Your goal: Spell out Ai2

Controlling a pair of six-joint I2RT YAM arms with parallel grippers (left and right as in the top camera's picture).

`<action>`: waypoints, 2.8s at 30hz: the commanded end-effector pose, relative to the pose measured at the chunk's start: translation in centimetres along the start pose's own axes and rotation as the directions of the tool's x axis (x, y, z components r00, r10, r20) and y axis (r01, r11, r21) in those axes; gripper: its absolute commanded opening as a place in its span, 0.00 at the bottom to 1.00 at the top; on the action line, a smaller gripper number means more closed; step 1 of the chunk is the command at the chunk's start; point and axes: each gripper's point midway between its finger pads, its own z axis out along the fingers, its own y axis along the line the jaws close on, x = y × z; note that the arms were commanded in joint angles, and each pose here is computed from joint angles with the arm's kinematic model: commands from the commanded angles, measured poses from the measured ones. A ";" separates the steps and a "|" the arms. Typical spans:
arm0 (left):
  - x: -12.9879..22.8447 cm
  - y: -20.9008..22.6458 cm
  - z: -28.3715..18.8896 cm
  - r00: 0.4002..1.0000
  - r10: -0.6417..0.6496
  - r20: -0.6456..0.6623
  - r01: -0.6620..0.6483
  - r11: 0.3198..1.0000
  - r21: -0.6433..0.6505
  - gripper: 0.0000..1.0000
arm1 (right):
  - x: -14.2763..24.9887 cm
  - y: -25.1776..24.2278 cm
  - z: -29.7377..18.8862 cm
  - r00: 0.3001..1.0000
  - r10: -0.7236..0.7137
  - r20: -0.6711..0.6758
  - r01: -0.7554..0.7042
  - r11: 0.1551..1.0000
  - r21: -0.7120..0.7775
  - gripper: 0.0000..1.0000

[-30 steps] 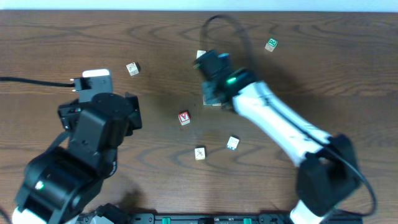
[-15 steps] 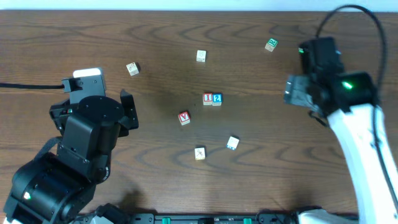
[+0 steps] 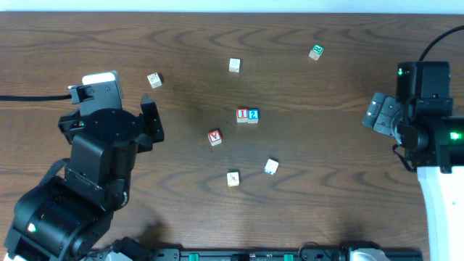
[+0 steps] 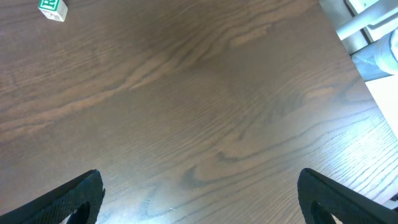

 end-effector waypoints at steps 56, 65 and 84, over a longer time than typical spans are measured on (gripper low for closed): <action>26.3 -11.3 14.8 0.702 0.378 -0.603 -0.156 0.908 0.388 0.95 | 0.0 -0.4 0.2 1.000 -0.012 -0.001 0.012 1.000 0.018 0.99; 28.0 -12.0 16.7 0.713 0.394 -0.580 -0.169 0.899 0.403 0.96 | 0.0 -0.4 0.2 1.000 -0.012 -0.001 0.012 1.000 0.018 0.99; 30.0 -14.5 20.6 0.739 0.384 -0.553 -0.145 0.893 0.426 0.76 | 0.0 -0.4 0.2 1.000 -0.012 -0.001 0.012 1.000 0.018 0.99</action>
